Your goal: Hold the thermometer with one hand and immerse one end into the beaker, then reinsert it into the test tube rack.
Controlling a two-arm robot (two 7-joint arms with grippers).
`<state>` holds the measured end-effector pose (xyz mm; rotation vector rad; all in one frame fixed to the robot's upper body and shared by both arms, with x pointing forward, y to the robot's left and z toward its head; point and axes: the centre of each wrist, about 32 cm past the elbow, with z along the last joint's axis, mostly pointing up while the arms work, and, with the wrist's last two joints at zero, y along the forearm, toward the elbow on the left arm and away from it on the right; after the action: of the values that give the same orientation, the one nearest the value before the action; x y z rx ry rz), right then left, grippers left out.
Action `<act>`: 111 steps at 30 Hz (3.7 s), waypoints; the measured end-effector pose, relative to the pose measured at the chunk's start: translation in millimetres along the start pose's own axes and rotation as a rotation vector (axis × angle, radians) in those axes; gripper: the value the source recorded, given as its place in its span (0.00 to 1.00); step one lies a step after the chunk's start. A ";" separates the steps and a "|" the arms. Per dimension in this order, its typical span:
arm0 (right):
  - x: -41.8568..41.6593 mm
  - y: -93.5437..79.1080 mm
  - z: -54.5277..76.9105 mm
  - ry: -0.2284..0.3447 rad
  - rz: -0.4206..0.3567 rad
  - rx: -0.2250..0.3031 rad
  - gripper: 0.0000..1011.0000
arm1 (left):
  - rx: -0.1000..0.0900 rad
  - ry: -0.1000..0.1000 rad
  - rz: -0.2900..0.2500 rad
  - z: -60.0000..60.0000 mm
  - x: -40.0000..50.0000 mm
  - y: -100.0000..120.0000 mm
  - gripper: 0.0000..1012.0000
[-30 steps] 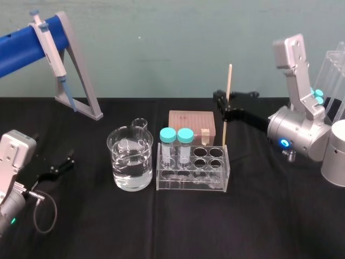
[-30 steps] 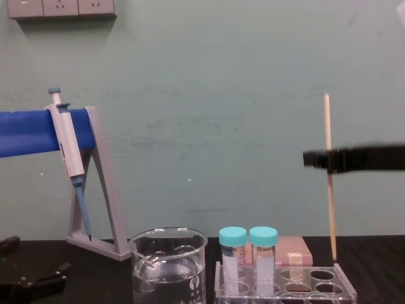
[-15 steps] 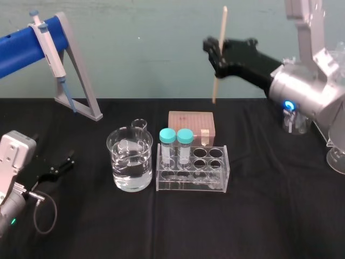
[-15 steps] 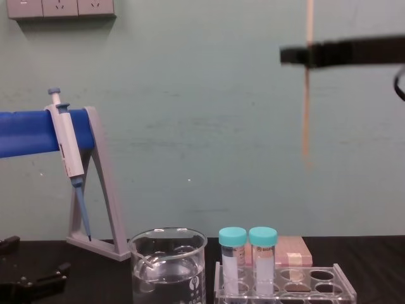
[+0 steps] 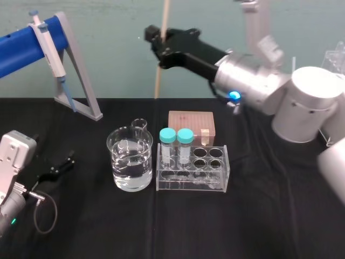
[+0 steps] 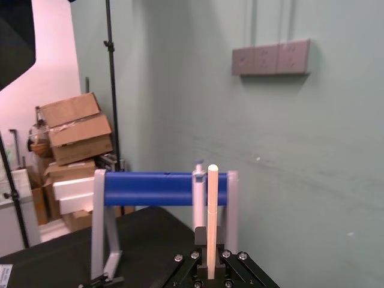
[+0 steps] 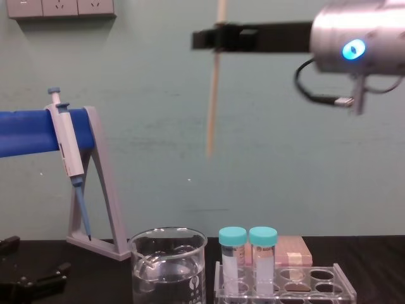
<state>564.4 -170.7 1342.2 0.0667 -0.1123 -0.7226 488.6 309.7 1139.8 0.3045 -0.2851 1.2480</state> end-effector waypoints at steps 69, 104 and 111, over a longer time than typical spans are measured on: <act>-22.7 50.5 -126.0 0.044 0.078 -0.200 0.05 | 0.000 0.000 0.000 0.0 0.0 0.0 0.99; -22.6 50.6 -125.6 0.045 0.078 -0.199 0.05 | 0.000 0.000 0.000 0.0 0.0 0.0 0.99; -22.6 50.6 -125.6 0.045 0.078 -0.199 0.05 | 0.000 0.000 0.000 0.0 0.0 0.0 0.99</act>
<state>596.6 -115.0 1220.9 -0.1108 0.0000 -0.6510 488.6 309.7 1139.8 0.3045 -0.2850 1.2480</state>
